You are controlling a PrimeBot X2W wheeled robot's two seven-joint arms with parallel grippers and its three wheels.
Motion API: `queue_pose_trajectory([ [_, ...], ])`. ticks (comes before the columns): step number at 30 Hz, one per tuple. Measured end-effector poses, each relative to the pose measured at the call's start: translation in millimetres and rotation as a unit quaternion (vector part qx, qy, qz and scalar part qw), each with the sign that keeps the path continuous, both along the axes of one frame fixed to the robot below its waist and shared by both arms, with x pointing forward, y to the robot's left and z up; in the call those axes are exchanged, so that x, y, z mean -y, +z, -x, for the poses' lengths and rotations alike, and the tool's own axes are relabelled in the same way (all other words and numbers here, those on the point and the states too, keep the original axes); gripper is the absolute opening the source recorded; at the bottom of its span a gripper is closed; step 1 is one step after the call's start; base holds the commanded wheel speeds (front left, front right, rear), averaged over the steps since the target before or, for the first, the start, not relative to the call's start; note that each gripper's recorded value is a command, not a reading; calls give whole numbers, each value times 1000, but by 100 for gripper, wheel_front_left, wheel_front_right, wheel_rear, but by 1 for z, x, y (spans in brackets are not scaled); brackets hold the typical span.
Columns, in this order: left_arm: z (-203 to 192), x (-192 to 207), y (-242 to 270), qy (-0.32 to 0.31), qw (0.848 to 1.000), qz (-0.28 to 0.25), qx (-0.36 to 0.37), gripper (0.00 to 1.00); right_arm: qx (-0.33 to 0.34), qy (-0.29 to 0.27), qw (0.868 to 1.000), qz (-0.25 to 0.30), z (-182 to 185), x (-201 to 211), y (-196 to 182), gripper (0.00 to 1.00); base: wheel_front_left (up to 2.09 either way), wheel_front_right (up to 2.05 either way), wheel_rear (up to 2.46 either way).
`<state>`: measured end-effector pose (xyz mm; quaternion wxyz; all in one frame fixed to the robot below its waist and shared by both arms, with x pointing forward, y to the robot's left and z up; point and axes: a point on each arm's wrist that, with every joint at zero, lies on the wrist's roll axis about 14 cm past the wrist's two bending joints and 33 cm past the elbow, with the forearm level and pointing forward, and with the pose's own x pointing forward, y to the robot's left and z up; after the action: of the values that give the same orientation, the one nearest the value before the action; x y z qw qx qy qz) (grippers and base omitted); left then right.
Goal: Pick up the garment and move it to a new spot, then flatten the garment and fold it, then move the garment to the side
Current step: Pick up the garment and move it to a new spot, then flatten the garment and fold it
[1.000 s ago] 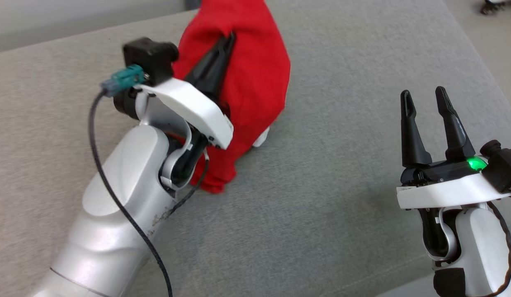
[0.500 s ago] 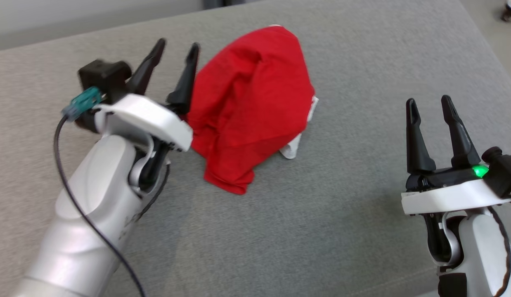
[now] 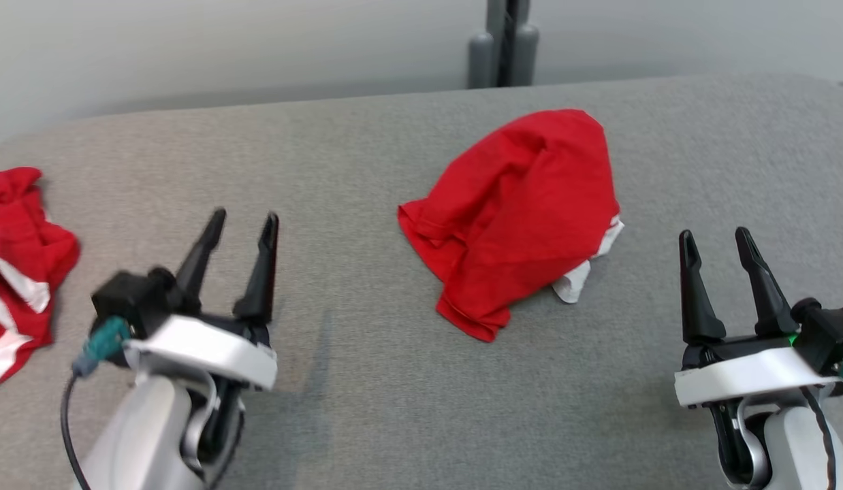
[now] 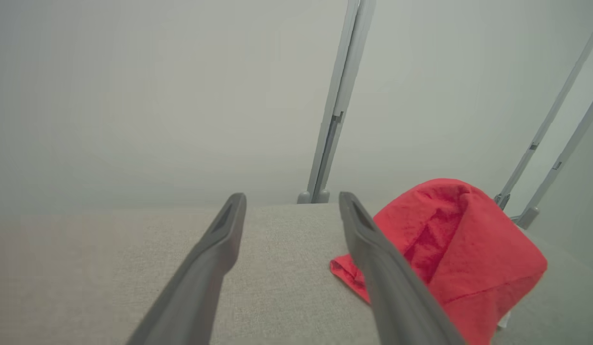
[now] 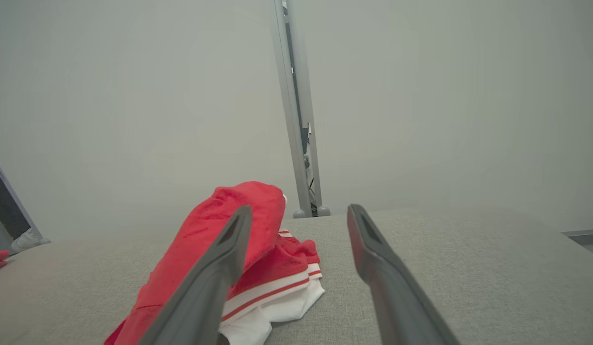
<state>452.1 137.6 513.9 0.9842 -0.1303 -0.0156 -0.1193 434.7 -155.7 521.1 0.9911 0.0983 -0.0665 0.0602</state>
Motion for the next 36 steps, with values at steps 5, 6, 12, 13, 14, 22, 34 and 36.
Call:
queue_pose_trajectory([
  [5,40,-15,-5,47,998,32,-5,100,-2,18,1000,1,3,-14,0,100,0,0,0],
  [6,45,-17,-5,57,998,38,-5,100,-2,22,1000,1,3,-18,0,100,0,0,0],
  [12,65,-30,-5,88,995,48,1,100,-9,32,999,-1,0,-26,-3,100,0,0,0],
  [13,66,-32,-7,90,995,46,-1,100,-14,28,1000,-1,-2,-24,-7,100,0,0,0],
  [14,67,-34,-8,93,995,42,-1,100,-17,24,1000,4,-4,-22,-9,100,0,0,0],
  [22,65,-47,-25,112,993,36,-22,100,-83,5,996,11,-32,-13,-53,100,0,0,0],
  [34,54,-76,-48,151,987,24,-53,100,-189,50,980,33,-75,-42,-127,100,0,0,0],
  [36,55,-79,-50,156,986,22,-57,100,-198,55,978,36,-78,-45,-134,100,0,0,0],
])
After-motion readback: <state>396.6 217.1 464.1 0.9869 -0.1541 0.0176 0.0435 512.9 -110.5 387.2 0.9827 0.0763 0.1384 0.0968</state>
